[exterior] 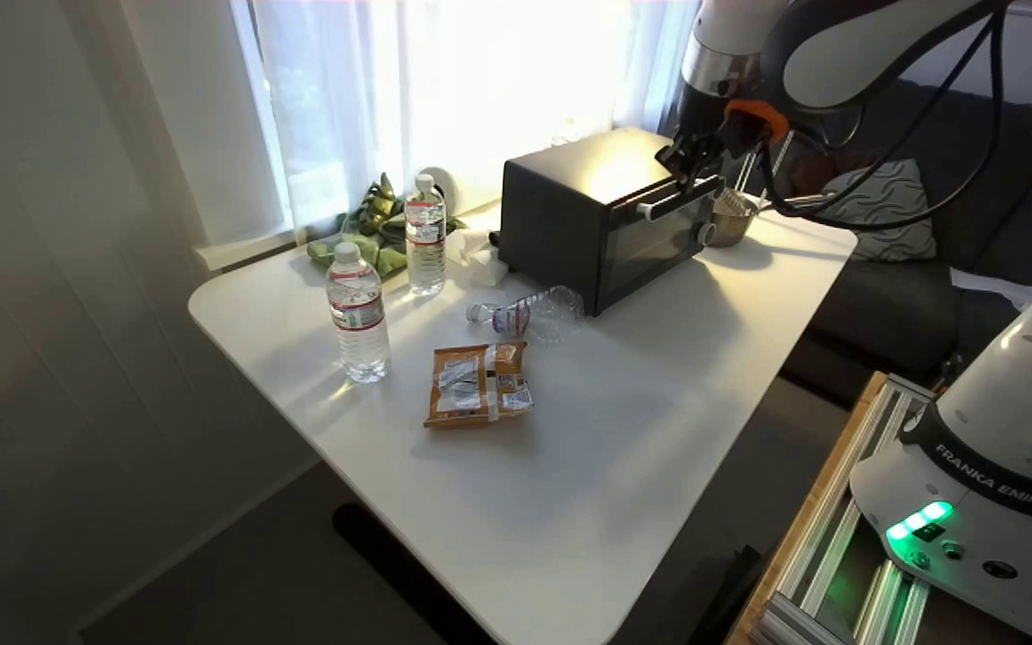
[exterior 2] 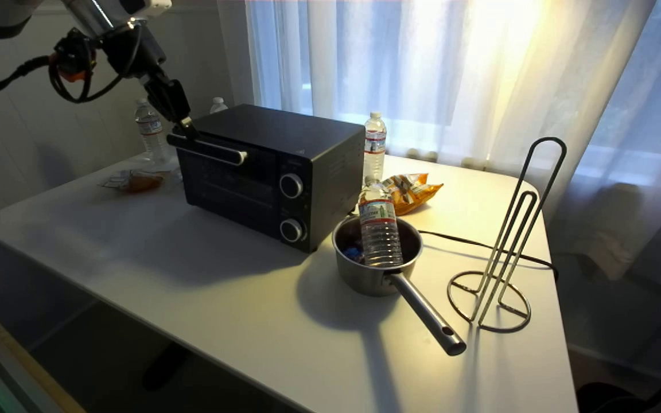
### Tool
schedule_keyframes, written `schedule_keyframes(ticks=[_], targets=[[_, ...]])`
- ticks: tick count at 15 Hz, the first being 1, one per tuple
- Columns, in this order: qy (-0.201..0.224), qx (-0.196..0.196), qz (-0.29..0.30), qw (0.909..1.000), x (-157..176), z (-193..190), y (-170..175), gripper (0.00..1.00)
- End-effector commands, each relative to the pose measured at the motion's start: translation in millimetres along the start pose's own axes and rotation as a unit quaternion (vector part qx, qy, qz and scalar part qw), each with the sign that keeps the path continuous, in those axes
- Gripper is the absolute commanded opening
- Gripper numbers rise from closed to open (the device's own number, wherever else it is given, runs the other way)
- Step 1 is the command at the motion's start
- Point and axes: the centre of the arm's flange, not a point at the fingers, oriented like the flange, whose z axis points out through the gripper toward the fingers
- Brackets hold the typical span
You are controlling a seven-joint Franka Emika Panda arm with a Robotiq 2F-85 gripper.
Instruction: Open the toaster oven door
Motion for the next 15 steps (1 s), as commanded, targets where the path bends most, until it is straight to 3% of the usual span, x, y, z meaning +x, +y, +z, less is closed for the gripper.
schedule_keyframes(ticks=[1,7,15], targets=[[-0.076,-0.01,-0.03,0.9966,-19.0,15.0,-2.3,0.0],[-0.176,-0.035,-0.052,0.9824,-52.6,41.3,-5.0,0.0],[-0.242,-0.012,-0.04,0.9693,-78.8,87.8,-5.8,0.0]])
